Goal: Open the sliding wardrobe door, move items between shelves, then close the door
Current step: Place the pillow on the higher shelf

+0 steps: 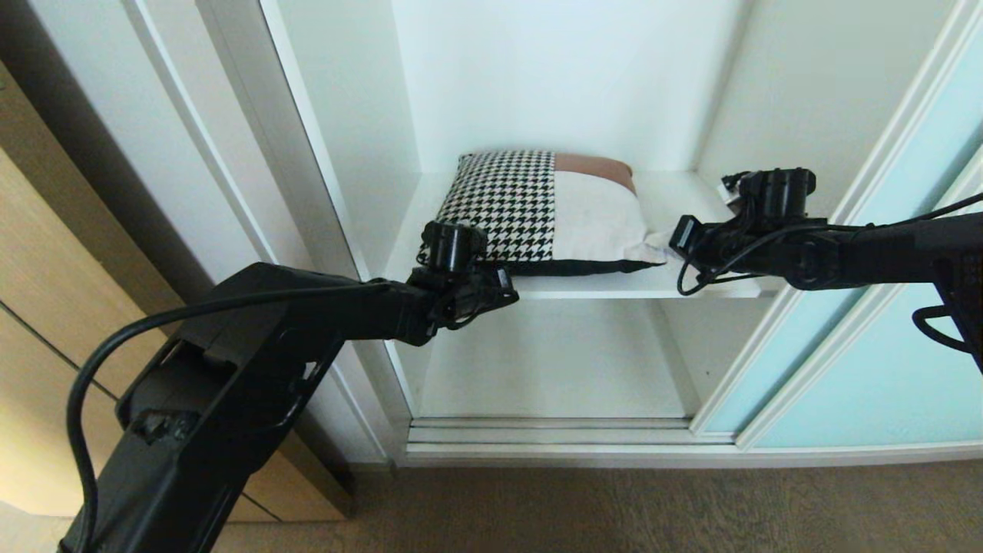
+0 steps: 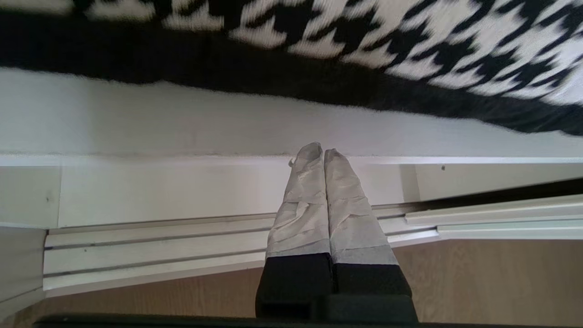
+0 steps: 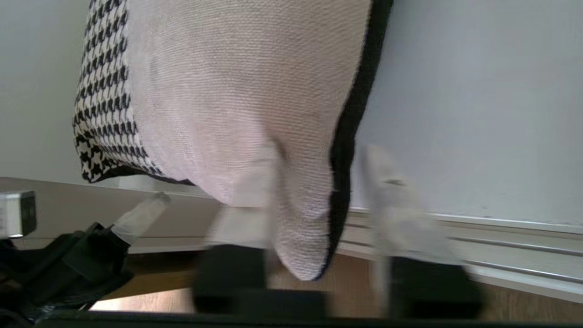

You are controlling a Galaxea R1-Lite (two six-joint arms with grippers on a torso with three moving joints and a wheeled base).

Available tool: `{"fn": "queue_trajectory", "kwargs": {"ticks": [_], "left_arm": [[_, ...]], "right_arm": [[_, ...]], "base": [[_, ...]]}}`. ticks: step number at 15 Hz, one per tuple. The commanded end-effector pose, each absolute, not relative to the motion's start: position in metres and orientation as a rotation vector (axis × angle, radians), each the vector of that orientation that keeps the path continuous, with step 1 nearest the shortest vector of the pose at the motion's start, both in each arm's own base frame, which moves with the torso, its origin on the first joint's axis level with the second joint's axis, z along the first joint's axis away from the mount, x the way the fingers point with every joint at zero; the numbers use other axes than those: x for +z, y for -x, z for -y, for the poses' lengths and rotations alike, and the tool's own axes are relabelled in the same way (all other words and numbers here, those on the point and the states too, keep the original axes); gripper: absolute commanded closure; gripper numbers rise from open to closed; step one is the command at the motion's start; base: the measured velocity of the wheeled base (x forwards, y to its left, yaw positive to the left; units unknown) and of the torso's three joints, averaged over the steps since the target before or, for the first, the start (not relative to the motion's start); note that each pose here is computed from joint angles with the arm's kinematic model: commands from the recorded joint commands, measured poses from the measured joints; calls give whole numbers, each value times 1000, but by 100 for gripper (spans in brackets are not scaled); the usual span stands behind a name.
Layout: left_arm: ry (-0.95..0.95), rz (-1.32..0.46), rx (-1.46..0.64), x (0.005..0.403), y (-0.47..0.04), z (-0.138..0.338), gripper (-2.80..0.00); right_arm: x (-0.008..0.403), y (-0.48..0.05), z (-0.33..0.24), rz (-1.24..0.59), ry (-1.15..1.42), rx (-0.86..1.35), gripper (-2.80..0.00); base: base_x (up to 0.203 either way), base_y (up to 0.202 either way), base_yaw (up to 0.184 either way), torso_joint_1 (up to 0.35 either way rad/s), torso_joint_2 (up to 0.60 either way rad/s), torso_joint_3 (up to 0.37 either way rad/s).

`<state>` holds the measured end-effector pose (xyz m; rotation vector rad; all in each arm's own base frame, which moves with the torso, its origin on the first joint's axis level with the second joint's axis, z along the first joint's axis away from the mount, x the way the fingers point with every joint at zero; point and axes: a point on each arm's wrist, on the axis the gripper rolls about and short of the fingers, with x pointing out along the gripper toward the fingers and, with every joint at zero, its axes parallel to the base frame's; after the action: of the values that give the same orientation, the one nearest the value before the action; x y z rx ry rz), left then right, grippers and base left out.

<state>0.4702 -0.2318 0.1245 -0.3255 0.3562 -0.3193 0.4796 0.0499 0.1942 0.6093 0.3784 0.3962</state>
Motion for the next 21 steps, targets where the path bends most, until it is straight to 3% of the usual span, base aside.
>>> {"fn": "queue_trajectory", "kwargs": {"ticks": [1,9,17,18,21], "left_arm": [[325,-363,-318,119,-472,233,0],[312,-361,-348,118,-469,240,0],[297,-241,-367,126,-462,257,0],[293,-250,-375,126,-457,263,0],[276,-287,-408,136,-429,272,0]], "right_arm": [[195,-478,-48,-379,-614,394,-280],[210,-427,-27,-331,-617,373,-280],[234,-314,-16,-218,-593,399,-280],[236,-302,-16,-212,-592,405,0],[237,-270,-16,-219,-576,419,0]], "base": [[0,0,0,0,0,0],[0,0,0,0,0,0],[0,0,0,0,0,0],[0,0,0,0,0,0],[0,0,0,0,0,0]]}}
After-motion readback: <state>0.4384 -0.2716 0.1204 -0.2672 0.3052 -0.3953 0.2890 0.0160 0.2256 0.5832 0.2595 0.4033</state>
